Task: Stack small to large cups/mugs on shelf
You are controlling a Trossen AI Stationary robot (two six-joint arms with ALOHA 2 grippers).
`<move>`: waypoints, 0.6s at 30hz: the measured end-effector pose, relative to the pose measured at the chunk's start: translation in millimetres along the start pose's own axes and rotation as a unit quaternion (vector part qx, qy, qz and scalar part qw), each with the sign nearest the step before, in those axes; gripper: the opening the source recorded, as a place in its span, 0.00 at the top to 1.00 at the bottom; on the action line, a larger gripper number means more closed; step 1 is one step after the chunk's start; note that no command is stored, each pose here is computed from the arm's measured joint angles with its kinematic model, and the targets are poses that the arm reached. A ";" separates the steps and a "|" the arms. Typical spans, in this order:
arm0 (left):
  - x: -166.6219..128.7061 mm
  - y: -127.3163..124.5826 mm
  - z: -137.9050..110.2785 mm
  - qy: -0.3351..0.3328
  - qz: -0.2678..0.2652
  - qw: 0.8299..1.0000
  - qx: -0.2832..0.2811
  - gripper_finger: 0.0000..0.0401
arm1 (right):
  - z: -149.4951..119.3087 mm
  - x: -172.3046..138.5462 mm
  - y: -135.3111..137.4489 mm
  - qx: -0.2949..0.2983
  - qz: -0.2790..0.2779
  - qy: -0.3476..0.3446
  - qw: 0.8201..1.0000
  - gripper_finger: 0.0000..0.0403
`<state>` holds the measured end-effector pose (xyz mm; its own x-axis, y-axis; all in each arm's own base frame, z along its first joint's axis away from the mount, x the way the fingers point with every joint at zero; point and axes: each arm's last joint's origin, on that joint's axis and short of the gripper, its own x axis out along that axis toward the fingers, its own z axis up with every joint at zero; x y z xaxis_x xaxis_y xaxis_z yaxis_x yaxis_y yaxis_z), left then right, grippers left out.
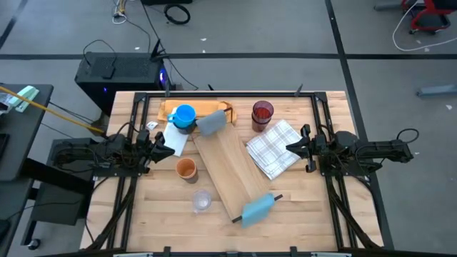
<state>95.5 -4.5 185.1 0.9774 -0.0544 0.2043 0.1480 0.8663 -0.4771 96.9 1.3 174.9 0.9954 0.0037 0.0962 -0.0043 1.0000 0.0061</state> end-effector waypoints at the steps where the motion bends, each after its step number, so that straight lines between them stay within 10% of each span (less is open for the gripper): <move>1: 0.0 0.0 0.0 0.000 0.000 1.000 0.000 0.90 | 0.1 0.0 0.0 0.000 0.000 0.000 1.000 0.92; 18: 0.0 0.0 0.0 0.000 0.000 1.000 0.000 0.91 | 0.0 0.0 0.0 0.000 0.000 0.000 1.000 0.92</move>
<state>95.5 -4.5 185.1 0.9774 -0.0546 0.2043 0.1481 0.8663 -0.4771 96.9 1.3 174.8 0.9954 0.0037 0.0961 -0.0043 1.0000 0.0057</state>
